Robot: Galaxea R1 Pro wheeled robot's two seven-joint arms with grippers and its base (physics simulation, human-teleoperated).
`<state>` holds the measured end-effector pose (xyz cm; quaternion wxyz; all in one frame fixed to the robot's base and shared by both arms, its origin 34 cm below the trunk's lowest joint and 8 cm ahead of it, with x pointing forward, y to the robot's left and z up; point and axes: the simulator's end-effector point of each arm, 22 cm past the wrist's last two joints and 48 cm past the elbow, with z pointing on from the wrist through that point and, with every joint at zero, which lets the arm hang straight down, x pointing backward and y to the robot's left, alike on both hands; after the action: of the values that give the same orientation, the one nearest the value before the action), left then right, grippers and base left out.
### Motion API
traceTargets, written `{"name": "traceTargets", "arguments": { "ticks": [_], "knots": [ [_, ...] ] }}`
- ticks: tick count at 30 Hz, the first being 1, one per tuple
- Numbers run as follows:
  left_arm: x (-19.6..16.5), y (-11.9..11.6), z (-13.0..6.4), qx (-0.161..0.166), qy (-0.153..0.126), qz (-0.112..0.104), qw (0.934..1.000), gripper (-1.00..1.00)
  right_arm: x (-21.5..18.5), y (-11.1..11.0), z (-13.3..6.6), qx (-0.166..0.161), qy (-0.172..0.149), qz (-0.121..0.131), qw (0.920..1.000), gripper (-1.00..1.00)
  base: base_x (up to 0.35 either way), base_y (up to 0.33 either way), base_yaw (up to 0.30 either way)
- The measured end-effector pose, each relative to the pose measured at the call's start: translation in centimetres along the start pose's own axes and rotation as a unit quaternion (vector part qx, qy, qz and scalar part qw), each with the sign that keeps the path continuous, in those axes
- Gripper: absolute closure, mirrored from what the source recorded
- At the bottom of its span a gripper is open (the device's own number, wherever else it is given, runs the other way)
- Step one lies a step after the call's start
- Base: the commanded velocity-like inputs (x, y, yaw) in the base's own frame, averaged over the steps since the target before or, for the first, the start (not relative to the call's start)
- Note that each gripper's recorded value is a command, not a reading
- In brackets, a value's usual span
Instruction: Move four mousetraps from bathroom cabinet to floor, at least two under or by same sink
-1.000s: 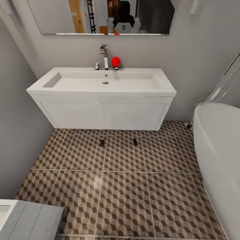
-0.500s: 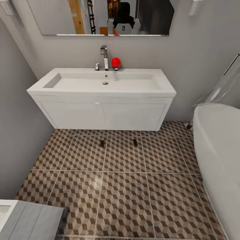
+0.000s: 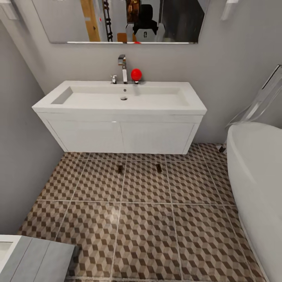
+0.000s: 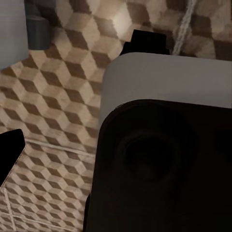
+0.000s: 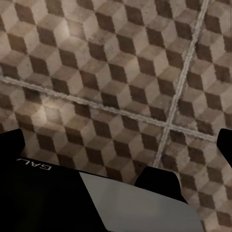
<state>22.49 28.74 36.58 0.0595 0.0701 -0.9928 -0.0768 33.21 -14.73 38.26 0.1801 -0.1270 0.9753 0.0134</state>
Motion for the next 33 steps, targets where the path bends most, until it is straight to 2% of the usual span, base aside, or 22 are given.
{"name": "traceTargets", "arguments": {
  "ticks": [9,20,33],
  "knots": [
    [-0.2,1.1,0.1,-0.007,-0.002,-0.001,1.0,-1.0,-0.3,0.0,0.0,0.001,-0.004,0.001,1.0,-1.0,0.0,0.0,0.0],
    [-0.7,1.1,-0.1,-0.006,-0.008,-0.002,1.0,-1.0,-1.5,-0.3,-0.1,0.002,-0.03,0.005,0.9995,-1.0,0.0,0.0,-0.188],
    [-1.4,1.0,-0.3,-0.005,-0.016,-0.003,0.9999,-1.0,-2.3,-0.5,-0.2,0.004,-0.041,0.004,0.9992,-1.0,0.0,0.0,-0.201]
  ]
}}
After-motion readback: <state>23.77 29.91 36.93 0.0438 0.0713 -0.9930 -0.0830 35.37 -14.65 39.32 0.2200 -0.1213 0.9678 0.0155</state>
